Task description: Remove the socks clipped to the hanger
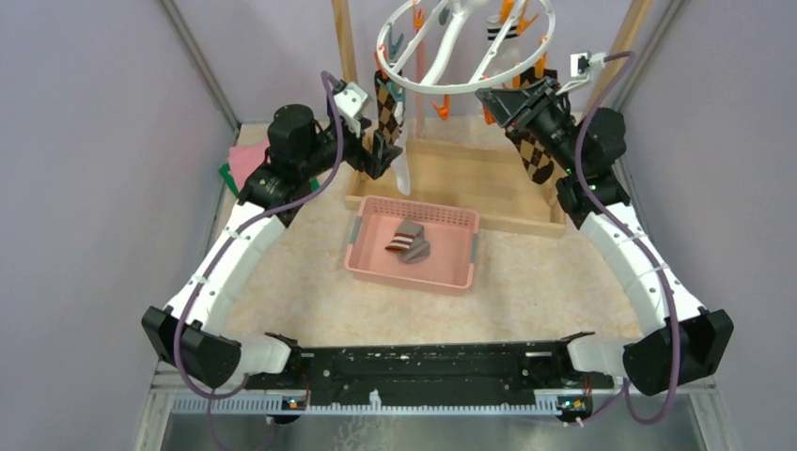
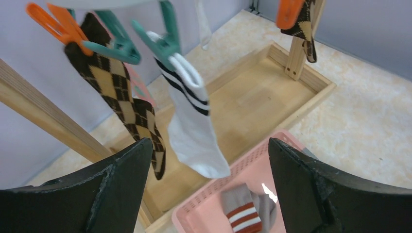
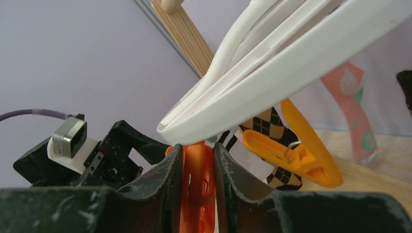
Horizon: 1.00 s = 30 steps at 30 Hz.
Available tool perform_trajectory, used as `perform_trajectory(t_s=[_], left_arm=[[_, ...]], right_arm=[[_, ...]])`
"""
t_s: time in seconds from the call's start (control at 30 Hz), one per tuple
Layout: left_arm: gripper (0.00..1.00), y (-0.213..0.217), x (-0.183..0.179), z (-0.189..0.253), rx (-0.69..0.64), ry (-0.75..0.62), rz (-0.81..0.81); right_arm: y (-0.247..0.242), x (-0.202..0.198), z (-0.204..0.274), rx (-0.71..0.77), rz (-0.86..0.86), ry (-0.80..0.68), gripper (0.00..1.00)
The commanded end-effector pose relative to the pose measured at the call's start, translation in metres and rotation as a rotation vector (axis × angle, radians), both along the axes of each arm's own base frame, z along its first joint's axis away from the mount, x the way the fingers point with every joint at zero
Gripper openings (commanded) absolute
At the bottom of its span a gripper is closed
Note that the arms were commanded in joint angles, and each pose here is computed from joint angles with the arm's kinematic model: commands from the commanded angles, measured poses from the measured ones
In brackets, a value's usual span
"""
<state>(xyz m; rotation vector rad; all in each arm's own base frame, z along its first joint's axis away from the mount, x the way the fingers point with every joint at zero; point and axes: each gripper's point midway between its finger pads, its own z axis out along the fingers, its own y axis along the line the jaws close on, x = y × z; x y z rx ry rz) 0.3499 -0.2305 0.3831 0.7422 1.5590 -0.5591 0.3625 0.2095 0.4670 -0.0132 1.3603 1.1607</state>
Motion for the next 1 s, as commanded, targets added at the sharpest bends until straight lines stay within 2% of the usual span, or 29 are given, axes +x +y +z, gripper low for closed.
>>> perform_trajectory(t_s=[0.0,0.07,0.1,0.23,0.33,0.43,0.57,0.77,0.87,0.97], left_arm=[[0.93,-0.005,0.007,0.040,-0.069,-0.080,-0.036],[0.91,-0.007,0.005,0.038,-0.070,-0.083,-0.055],[0.90,-0.008,0.005,0.039,-0.071,-0.083,-0.058],[0.82,-0.009,0.000,0.043,-0.073,-0.082,-0.089],[0.77,-0.010,-0.003,0.046,-0.084,-0.058,-0.111],[0.74,-0.010,-0.001,0.050,-0.088,-0.057,-0.099],[0.65,-0.007,0.006,0.047,-0.080,-0.071,-0.087],[0.56,-0.003,0.000,0.066,-0.113,-0.085,-0.083],[0.57,0.006,-0.002,0.074,-0.098,-0.094,-0.039],[0.70,0.017,0.000,0.071,-0.071,-0.088,0.022]], right_arm=[[-0.032,0.010,-0.012,-0.028,-0.052,0.055,0.26],[-0.035,0.014,-0.016,-0.050,-0.041,0.078,0.30],[-0.037,0.016,-0.020,-0.082,-0.054,0.081,0.36],[-0.044,0.006,-0.033,-0.141,-0.089,0.078,0.76],[-0.051,-0.011,-0.050,-0.150,-0.123,0.072,0.86],[-0.045,-0.029,-0.078,-0.162,-0.132,0.080,0.88],[-0.011,-0.049,-0.117,-0.256,-0.127,0.087,0.88],[0.062,-0.046,-0.122,-0.337,-0.035,-0.017,0.87],[0.103,-0.035,-0.119,-0.384,-0.003,-0.078,0.87],[0.122,-0.009,-0.119,-0.428,-0.127,-0.070,0.87]])
